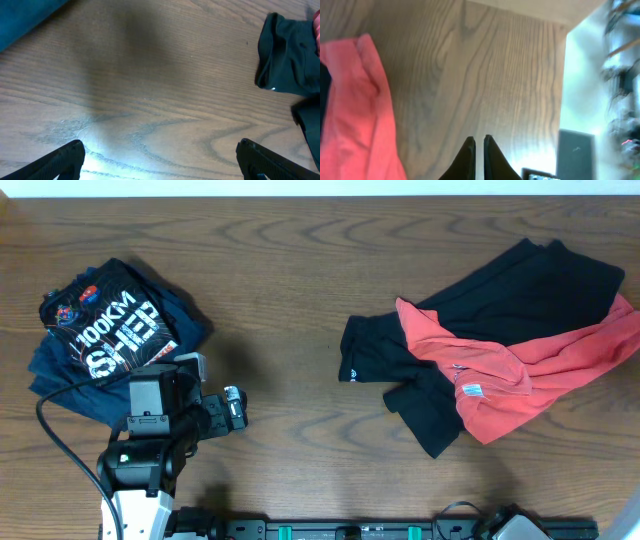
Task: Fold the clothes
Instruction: 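Pull the coral shirt off the black garment to the right edge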
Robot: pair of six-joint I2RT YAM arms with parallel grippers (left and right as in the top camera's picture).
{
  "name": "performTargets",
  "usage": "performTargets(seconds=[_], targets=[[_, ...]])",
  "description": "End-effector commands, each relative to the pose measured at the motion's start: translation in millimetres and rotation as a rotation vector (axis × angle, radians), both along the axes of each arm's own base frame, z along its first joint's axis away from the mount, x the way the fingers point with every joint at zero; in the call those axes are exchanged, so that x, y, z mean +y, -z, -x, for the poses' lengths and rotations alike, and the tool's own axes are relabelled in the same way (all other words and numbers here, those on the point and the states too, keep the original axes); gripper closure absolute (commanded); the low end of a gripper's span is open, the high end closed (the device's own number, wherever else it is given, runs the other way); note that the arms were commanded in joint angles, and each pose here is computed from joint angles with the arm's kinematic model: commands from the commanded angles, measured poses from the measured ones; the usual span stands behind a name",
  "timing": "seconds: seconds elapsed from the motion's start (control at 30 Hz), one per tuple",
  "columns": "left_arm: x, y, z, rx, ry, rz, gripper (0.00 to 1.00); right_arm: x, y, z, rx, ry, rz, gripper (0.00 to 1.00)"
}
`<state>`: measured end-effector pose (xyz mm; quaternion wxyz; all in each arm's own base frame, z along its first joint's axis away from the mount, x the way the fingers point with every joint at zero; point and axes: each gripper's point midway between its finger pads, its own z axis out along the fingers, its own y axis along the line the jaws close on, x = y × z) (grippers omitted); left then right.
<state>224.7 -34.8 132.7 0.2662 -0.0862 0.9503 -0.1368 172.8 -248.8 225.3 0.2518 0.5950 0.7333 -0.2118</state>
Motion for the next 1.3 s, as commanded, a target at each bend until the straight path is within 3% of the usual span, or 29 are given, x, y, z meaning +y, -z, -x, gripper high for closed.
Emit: performTargets(seconds=[0.0, 0.1, 0.33, 0.7, 0.73, 0.77, 0.87, 0.9, 1.0, 1.1, 1.27], targets=[[-1.3, -7.2, -3.2, -0.017, -0.005, 0.008, 0.02, 40.7, -0.5, -61.5, -0.23, -0.387, -0.188, 0.89], [-1.3, -7.2, -3.2, -0.017, -0.005, 0.008, 0.02, 75.4, 7.3, -85.5, -0.252, -0.621, -0.287, 0.76], [-1.3, -7.1, -3.1, -0.016, -0.005, 0.008, 0.02, 117.9, 75.6, -96.5, -0.08, -0.742, -0.499, 0.46], [-1.3, -7.1, -3.1, -0.017, -0.005, 0.008, 0.02, 180.5, 185.0, -126.8, 0.074, -0.931, -0.74, 0.36], [-1.3, -7.2, -3.1, -0.017, -0.005, 0.008, 0.02, 185.3, 189.2, -129.7, 0.074, -0.945, -0.753, 0.36], [-1.3, -7.1, -3.0, -0.016, -0.005, 0.008, 0.02, 189.4, 195.4, -132.6, 0.083, -0.958, -0.758, 0.43], [-1.3, -7.2, -3.0, -0.017, -0.005, 0.008, 0.02, 196.9, 205.7, -137.7, 0.1, -0.983, -0.765, 0.92], [-1.3, -7.1, -3.0, -0.016, -0.005, 0.008, 0.02, 197.0, 205.1, -138.5, 0.099, -0.985, -0.762, 0.99], [-1.3, -7.2, -3.0, -0.017, -0.005, 0.008, 0.02, 177.6, 184.2, -148.6, 0.086, -0.966, -0.683, 0.99], [-1.3, -7.2, -3.0, -0.017, -0.005, 0.008, 0.02, 134.6, 130.3, -163.6, 0.053, -0.888, -0.512, 0.99], [-1.3, -7.2, -3.0, -0.017, -0.005, 0.008, 0.02, 29.5, 8.0, -146.9, -0.031, -0.477, -0.114, 0.99]])
